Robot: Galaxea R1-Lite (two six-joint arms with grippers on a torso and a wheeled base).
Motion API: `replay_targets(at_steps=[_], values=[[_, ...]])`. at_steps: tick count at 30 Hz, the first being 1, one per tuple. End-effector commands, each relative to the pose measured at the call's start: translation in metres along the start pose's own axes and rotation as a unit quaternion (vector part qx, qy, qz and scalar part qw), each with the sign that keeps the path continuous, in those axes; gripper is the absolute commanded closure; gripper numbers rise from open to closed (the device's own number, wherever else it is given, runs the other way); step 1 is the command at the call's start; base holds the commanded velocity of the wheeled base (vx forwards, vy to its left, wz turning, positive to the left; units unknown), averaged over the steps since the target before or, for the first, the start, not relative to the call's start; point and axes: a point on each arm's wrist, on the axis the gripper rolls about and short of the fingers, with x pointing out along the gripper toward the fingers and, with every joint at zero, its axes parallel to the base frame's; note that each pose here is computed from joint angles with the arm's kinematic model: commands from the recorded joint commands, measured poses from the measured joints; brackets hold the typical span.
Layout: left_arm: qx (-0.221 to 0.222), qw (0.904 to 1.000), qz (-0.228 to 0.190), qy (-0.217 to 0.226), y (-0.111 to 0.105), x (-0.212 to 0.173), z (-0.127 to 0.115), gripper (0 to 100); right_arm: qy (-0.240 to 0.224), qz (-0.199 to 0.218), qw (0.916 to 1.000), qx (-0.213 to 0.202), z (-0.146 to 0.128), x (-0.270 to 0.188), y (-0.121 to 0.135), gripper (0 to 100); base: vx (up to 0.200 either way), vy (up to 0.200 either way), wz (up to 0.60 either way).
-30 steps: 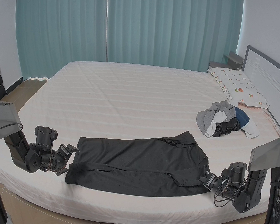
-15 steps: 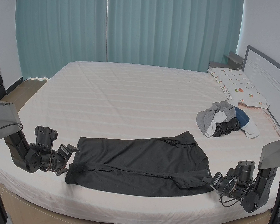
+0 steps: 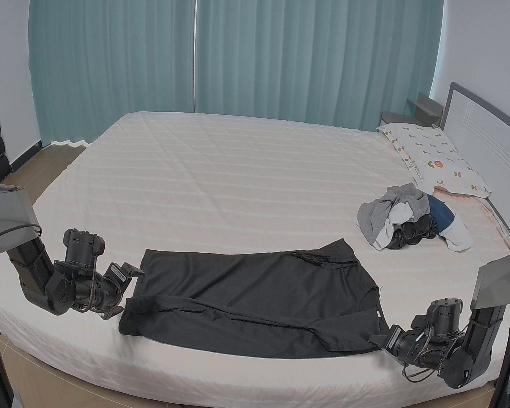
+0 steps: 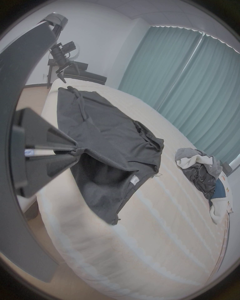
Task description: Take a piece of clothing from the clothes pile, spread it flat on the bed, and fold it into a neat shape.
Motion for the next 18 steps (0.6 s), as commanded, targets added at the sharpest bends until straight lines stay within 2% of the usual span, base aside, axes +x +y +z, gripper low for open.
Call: replay_targets(at_steps=[1,6,10,15,18], values=[[0.0,1.0,0.0,0.001,0.0,0.001,0.0,0,0.017,-0.02,0.9997,-0.005,-0.006,0.006,-0.011,0,0.0,0.0,0.0],[0.0,1.0,0.0,0.001,0.0,0.001,0.0,0,0.008,-0.021,0.9996,-0.016,-0.004,0.009,-0.013,0,0.0,0.0,0.0],[0.001,1.0,0.0,0.001,0.0,0.001,0.0,0,-0.028,-0.006,0.9995,-0.013,0.009,0.009,-0.013,0,0.0,0.0,0.0],[0.023,0.9997,0.006,0.005,0.002,0.003,-0.003,0,-0.045,0.002,0.9989,-0.012,0.014,0.014,-0.015,0,0.0,0.0,0.0],[0.024,0.9997,0.006,0.007,0.002,0.003,-0.004,0,-0.057,0.004,0.9983,0.008,0.022,0.022,-0.02,0,0.0,0.0,0.0]])
